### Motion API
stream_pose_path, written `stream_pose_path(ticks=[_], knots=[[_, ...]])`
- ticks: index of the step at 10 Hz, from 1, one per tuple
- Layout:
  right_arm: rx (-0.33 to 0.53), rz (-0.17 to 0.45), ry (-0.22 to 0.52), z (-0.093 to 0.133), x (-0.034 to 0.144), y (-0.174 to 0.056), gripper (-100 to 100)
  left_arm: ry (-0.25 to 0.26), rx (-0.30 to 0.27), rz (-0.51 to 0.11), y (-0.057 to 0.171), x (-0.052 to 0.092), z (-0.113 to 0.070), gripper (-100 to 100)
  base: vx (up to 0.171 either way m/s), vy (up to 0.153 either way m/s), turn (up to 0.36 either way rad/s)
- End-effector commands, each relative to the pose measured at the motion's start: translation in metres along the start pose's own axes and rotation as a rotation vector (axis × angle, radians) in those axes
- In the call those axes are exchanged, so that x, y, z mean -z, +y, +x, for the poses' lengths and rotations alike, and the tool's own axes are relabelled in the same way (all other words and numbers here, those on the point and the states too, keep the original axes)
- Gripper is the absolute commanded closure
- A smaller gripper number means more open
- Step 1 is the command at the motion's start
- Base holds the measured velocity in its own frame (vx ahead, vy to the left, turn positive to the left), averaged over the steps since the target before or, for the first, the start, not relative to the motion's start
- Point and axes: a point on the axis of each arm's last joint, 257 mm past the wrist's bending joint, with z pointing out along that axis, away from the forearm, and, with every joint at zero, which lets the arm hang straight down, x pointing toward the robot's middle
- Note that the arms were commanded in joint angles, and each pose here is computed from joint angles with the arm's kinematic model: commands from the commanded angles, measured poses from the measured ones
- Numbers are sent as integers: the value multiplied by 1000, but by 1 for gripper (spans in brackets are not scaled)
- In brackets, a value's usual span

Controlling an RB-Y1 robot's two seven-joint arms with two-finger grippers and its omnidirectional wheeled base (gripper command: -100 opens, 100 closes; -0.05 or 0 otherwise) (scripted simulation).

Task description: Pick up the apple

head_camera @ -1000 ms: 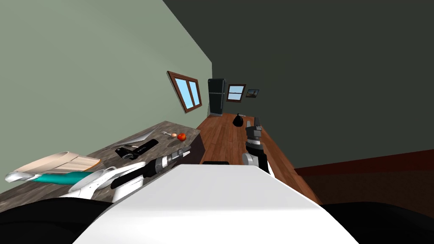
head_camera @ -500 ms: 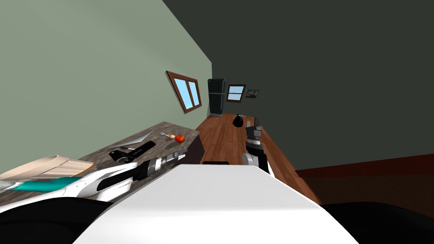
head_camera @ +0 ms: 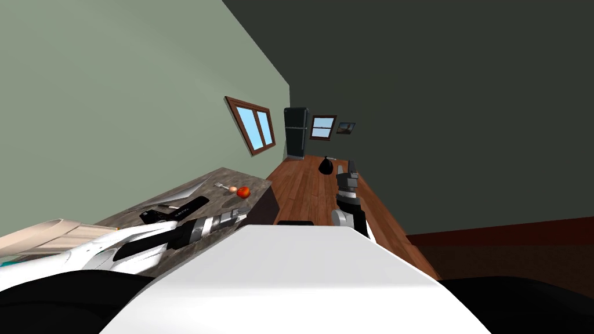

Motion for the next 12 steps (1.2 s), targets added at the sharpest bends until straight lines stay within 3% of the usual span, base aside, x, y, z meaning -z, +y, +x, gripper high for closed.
stream_pose_path(ticks=[1, 2, 9, 10, 11, 12], knots=[[0, 0, 0, 0, 0, 0, 0, 14, -8, -40, 6, 10, -3, -100, 59, -12, 1], [0, 0, 0, 0, 0, 0, 0, 16, 15, -74, 15, 19, -4, -100, 82, -2, -2], [0, 0, 0, 0, 0, 0, 0, 41, -6, -254, 38, 68, -28, -100, 66, -10, 2], [0, 0, 0, 0, 0, 0, 0, 39, -6, -297, 44, 80, -36, -100, 76, 10, 8], [0, 0, 0, 0, 0, 0, 0, 40, -8, -300, 44, 81, -36, -100, 62, 5, 1], [0, 0, 0, 0, 0, 0, 0, 36, -9, -340, 48, 93, -43, -100, 84, -12, 8]])
